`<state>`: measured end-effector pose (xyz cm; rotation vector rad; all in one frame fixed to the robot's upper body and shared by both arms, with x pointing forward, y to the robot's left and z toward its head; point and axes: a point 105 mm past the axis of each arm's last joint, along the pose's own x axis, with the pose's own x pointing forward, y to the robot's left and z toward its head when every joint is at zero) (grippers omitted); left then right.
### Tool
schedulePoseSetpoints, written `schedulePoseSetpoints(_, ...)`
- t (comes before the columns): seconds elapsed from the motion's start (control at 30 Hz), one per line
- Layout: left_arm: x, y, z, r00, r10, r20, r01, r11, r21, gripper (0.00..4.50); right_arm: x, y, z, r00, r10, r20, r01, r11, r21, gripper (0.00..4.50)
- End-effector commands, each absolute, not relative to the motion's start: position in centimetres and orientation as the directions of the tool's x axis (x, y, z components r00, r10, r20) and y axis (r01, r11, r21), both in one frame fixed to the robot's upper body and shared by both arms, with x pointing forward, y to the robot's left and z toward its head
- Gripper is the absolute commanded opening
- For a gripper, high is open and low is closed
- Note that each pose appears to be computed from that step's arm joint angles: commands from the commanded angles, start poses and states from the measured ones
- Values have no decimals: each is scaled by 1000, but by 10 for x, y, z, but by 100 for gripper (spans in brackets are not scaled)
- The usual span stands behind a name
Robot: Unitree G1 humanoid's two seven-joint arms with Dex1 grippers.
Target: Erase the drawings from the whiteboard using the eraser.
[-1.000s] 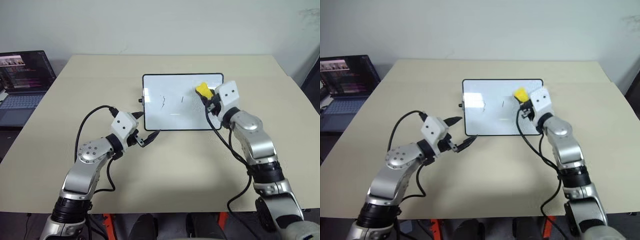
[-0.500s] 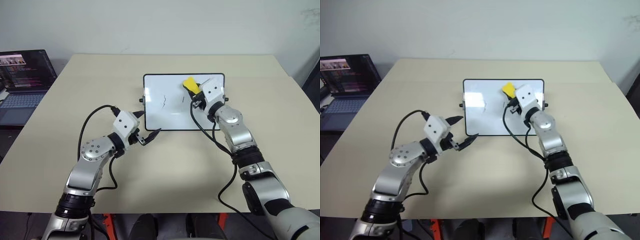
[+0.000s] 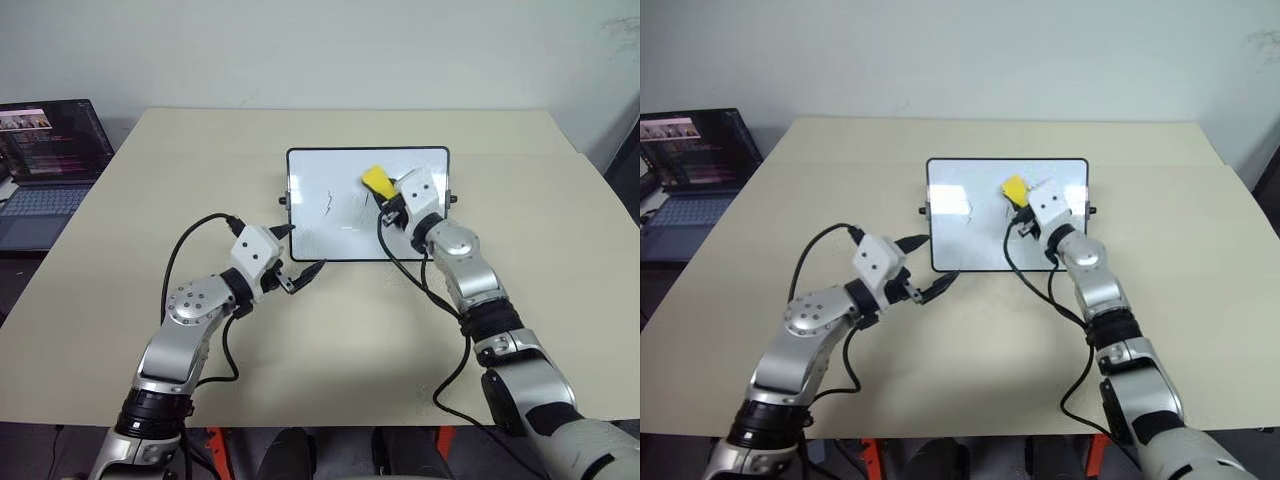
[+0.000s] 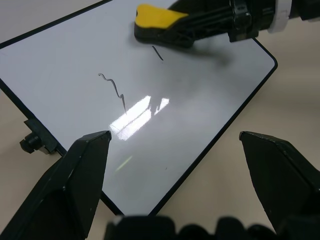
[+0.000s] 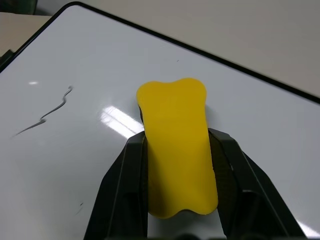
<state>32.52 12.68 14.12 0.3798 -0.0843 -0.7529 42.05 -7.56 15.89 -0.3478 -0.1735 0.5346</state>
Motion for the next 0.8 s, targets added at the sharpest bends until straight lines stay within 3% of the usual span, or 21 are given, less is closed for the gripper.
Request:
schedulePoseSetpoints(0.03,325,125,148,728,-684,-33,639,662,391,450,411,-70,161,827,558,71,-496,783,-377,134)
schedulePoseSetpoints(0.5,326,130,148,741,-671,-32,628,675,388,450,375,-99,137,838,545,-27,-512,767,-388,134)
schedulePoseSetpoints(0.63,327,127,148,739,-673,-28,630,674,386,450,382,-107,158,861,508,43,-450,798,-401,134)
schedulePoseSetpoints(0.73,327,128,147,738,-674,-28,631,676,380,450,402,-103,195,868,472,152,-373,824,-426,134)
schedulePoseSetpoints(0.8,327,129,146,740,-672,-31,631,678,377,450,410,-98,202,865,471,174,-364,826,-430,134)
